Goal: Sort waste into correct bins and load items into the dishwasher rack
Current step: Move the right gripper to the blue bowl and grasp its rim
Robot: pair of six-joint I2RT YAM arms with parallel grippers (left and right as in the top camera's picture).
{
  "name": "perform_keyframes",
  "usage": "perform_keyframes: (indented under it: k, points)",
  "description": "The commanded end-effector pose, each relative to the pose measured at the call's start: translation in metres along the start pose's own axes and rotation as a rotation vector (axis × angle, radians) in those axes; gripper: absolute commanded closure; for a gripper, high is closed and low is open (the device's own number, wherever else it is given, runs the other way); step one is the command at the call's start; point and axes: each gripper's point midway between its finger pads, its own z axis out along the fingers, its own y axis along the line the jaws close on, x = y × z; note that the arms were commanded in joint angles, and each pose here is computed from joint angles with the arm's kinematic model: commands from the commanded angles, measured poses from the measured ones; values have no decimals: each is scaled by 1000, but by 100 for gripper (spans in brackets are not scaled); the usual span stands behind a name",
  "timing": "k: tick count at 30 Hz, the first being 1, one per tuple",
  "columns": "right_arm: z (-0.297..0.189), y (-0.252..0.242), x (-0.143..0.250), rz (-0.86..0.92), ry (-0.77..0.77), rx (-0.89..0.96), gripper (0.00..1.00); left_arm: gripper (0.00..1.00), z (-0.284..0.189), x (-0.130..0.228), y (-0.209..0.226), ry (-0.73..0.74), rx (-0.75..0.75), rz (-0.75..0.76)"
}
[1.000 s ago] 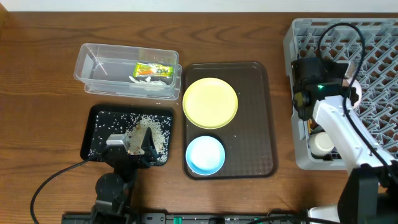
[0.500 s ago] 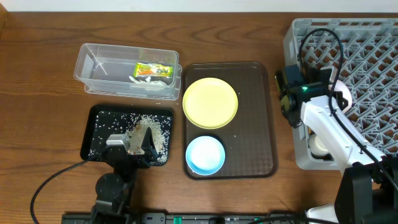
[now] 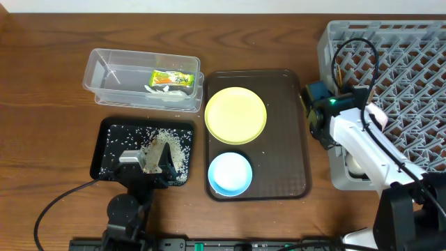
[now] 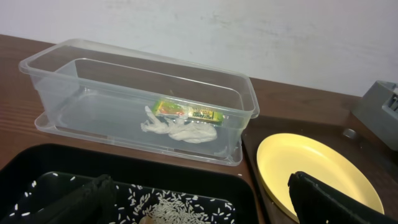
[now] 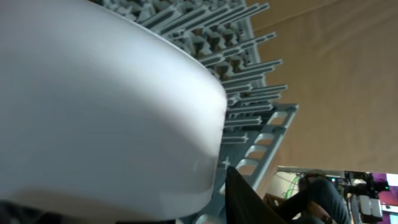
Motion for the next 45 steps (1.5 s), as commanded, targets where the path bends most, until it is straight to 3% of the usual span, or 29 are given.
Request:
perform_keyframes:
  k: [1,8,13,16,19,22,25,34,40,45]
  points:
    - [-13,6,2,38,-13,-55,71,9,3,14,5,29,-14,19]
    - [-41,12,3,62,-53,-180,54,9,3,14,5,29,-14,19]
    - [-69,16,-1,135,-96,-340,48,9,3,14,5,29,-14,19]
    - [-92,29,-3,191,-98,-514,46,9,3,14,5,29,-14,19]
    - [-122,54,2,170,-54,-757,55,9,3,14,5,29,-14,19]
    - [-170,92,13,37,-7,-1090,57,9,3,14,5,29,-14,19]
    - [-204,116,32,-81,43,-1285,56,9,3,14,5,29,-14,19]
    - [-208,169,95,-340,138,-1246,55,9,3,14,5,29,-14,19]
    - [-211,197,114,-446,119,-1211,56,9,3,14,5,29,-14,19]
    - [-204,219,122,-476,139,-1190,65,9,3,14,5,29,-14,19]
